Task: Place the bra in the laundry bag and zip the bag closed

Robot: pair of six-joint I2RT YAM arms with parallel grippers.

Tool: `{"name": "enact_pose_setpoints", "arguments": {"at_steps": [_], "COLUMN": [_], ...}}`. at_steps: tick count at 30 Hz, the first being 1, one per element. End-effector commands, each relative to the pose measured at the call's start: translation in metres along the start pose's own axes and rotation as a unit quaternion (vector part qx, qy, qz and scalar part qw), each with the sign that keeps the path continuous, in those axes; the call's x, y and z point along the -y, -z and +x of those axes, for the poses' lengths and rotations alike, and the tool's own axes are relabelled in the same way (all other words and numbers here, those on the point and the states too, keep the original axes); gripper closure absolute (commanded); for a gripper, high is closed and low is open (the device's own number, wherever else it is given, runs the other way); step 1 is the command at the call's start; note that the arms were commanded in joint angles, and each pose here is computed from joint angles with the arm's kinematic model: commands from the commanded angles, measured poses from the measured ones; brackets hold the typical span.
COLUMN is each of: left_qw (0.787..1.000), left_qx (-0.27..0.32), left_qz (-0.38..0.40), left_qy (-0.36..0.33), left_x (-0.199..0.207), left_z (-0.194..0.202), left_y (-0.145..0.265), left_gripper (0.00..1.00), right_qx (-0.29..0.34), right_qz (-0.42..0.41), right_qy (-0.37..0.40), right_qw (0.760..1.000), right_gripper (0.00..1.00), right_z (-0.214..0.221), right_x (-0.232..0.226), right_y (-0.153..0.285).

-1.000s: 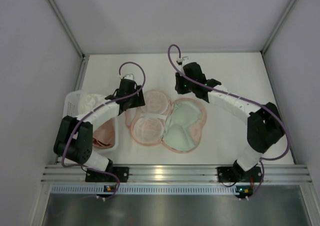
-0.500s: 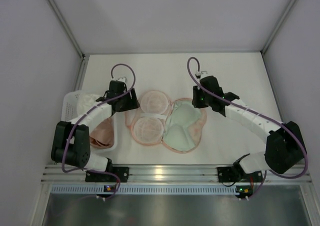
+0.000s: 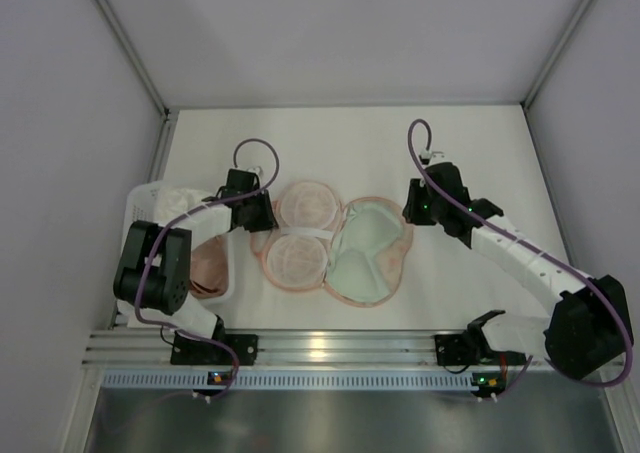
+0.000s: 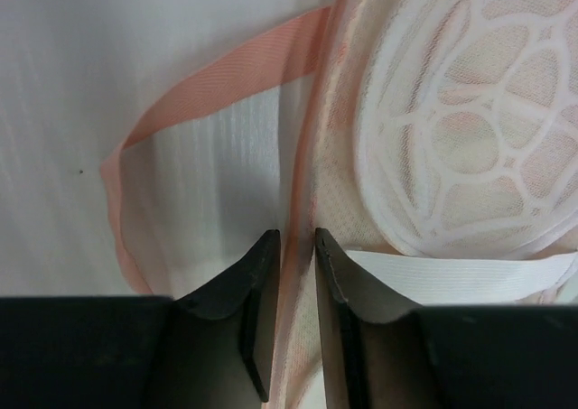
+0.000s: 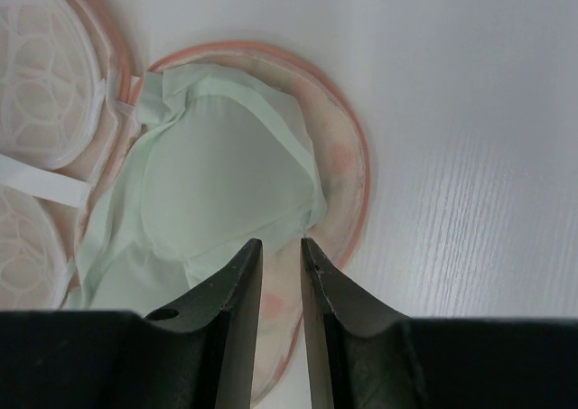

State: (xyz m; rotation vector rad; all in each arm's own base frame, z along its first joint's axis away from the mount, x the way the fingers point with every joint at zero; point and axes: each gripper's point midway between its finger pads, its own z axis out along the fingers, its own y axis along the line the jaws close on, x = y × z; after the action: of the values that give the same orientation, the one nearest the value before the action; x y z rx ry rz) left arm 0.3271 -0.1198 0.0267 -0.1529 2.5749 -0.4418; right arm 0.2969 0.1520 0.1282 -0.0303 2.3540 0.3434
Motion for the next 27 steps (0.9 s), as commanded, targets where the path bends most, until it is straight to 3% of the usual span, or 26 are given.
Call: {"name": "enact_pose_setpoints", "arguments": {"at_steps": [1, 4, 5, 6, 11, 15, 22, 27], "left_qw": [1.000, 0.999, 0.999, 0.999, 0.992, 0.978, 0.955, 0.945], "left_qx": [0.010, 0.018, 0.024, 0.040, 0.126, 0.196, 0.230, 0.204], "left_qz": [0.026, 0.029, 0.025, 0.028, 0.012, -0.001, 0.005, 0.029], "left_qy": [-0.013, -0.014, -0.012, -0.012, -0.020, -0.078, -0.187, -0.253], "left_x": [0.012, 0.016, 0.015, 0.019, 0.031, 0.062, 0.138, 0.205], "left_z": [-0.009, -0.013, -0.016, -0.024, -0.068, -0.100, -0.087, -0.046], "left_y": [-0.007, -0.004, -0.002, 0.005, 0.044, 0.083, 0.107, 0.108], "left_gripper": [0.74, 0.87, 0.98, 1.00, 1.00, 1.00, 1.00, 1.00], "right_qx": [0.009, -0.004, -0.009, -0.013, -0.031, -0.032, -0.012, 0.001], "right_qz": [0.006, 0.026, 0.032, 0.036, 0.014, 0.016, 0.053, 0.081], "right_qy": [-0.018, -0.036, -0.041, -0.048, -0.052, -0.066, -0.113, -0.172], "right_qw": [1.000, 0.999, 0.999, 0.998, 0.998, 0.997, 0.992, 0.982], "right_gripper": [0.75, 0.75, 0.75, 0.75, 0.74, 0.72, 0.65, 0.59], "right_z": [-0.006, 0.002, 0.006, 0.007, 0.028, 0.040, 0.057, 0.062], "right_x": [0.003, 0.012, 0.015, 0.018, 0.017, 0.020, 0.041, 0.062], "right_y": [0.005, 0.004, 0.004, 0.005, 0.006, -0.003, -0.013, -0.008]}}
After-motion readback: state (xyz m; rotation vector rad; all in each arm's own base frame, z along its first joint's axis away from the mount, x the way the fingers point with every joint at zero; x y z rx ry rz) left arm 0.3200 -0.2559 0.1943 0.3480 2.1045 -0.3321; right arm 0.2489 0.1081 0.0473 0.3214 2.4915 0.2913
